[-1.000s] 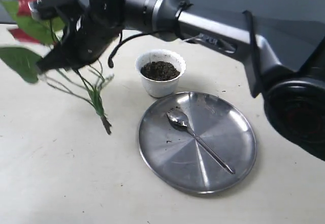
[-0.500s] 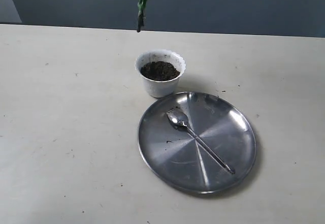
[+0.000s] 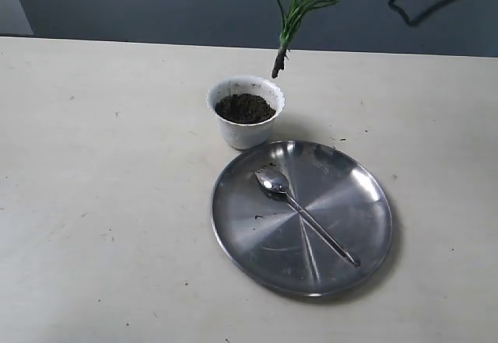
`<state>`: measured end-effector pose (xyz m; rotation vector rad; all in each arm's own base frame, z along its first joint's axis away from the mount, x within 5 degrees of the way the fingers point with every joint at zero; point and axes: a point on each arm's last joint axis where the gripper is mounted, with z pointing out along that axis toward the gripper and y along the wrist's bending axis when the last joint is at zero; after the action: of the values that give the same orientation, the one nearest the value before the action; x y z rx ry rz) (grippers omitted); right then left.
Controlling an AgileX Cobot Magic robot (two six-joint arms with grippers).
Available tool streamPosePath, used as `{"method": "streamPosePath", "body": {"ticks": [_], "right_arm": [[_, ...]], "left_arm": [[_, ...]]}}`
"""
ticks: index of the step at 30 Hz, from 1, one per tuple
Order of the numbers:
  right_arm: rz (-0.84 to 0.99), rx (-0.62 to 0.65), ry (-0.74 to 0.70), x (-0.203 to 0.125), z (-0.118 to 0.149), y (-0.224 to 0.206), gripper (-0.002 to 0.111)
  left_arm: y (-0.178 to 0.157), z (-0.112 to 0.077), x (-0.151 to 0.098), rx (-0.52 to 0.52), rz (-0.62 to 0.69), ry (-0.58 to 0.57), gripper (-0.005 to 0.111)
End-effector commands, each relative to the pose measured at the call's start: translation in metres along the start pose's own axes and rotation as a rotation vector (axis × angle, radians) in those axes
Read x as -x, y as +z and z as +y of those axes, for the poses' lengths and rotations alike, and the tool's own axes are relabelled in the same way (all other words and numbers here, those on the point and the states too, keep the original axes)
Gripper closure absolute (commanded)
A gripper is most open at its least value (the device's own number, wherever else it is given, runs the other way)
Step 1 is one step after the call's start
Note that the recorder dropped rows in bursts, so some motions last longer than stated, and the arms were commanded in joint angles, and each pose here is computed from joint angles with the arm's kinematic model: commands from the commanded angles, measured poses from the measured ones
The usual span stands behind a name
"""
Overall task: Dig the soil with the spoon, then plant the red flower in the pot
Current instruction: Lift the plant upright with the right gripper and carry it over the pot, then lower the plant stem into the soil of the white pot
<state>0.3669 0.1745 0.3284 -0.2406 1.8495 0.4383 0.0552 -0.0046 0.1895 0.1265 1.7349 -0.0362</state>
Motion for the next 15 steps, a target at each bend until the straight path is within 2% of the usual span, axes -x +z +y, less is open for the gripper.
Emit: {"method": "streamPosePath", "body": {"ticks": [1, 4, 6, 15], "right_arm": [[-0.410, 0.018, -0.004, -0.029, -0.012, -0.034, 0.109], [-0.301, 0.160, -0.098, -0.074, -0.005, -0.003, 0.109], [-0.251, 0.190, -0.136, -0.093, -0.004, 0.018, 0.109], [-0.306, 0.264, -0.236, -0.086, 0.004, 0.044, 0.109]], "left_arm": [[0.000, 0.000, 0.002, -0.006, -0.017, -0.005, 0.106], [0.000, 0.000, 0.002, -0.006, -0.017, -0.005, 0.106], [0.000, 0.000, 0.002, -0.006, -0.017, -0.005, 0.106], [0.000, 0.000, 0.002, -0.006, -0.017, -0.005, 0.106]]}}
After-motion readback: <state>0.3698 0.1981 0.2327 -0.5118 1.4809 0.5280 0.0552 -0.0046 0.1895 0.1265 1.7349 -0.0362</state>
